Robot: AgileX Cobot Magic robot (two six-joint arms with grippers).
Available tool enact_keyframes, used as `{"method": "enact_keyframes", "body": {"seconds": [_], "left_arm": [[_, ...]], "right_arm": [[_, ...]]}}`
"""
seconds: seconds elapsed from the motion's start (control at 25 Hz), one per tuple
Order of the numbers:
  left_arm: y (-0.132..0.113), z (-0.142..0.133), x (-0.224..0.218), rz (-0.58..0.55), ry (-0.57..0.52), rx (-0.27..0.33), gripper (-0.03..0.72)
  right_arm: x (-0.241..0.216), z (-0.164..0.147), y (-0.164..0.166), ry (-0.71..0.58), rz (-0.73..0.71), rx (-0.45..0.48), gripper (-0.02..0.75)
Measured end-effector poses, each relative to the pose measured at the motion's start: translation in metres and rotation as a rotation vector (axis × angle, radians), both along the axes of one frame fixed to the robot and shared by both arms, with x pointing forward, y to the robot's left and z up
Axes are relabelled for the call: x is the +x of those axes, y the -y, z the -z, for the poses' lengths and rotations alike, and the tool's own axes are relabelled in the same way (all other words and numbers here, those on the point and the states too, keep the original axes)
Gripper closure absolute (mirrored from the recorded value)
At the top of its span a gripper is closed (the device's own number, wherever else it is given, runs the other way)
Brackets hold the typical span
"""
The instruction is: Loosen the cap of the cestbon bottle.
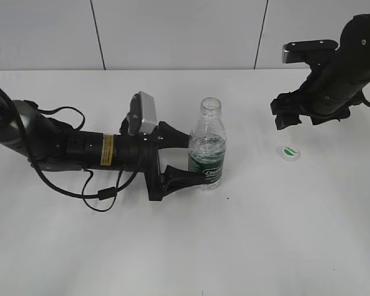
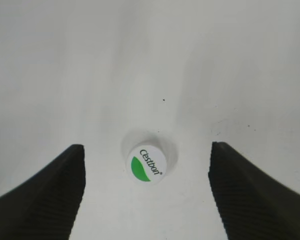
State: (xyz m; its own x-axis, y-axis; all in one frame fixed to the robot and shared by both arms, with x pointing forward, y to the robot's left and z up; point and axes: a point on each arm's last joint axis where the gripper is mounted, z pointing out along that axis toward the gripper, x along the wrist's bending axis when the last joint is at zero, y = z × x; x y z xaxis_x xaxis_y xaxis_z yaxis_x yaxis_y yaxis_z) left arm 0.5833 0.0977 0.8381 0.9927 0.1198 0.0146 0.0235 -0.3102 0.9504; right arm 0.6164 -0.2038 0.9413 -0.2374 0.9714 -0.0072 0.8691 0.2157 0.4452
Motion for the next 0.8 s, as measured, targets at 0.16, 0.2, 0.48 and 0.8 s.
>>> {"method": "enact_keyframes", "body": {"seconds": [0.16,0.2,0.48,0.8], "left_arm": [[-0.013,-0.007,0.002,0.03,-0.001,0.025,0.112],[-0.016,-0.009,0.003,0.027,-0.007,0.028,0.112],[-0.046,-0.019,0.013,0.012,0.011,0.072,0.113],[-0.065,-0.069,0.032,-0.223,0.093,0.245,0.142]], "right_arm": [[-0.001,-0.008,0.0,0.019,0.0,0.005,0.151],[-0.001,-0.011,0.0,0.025,0.0,0.006,0.151],[-0.005,-0.025,0.001,0.049,-0.002,0.011,0.151],[-0.007,-0.035,0.003,0.075,-0.022,-0.014,0.151]]}}
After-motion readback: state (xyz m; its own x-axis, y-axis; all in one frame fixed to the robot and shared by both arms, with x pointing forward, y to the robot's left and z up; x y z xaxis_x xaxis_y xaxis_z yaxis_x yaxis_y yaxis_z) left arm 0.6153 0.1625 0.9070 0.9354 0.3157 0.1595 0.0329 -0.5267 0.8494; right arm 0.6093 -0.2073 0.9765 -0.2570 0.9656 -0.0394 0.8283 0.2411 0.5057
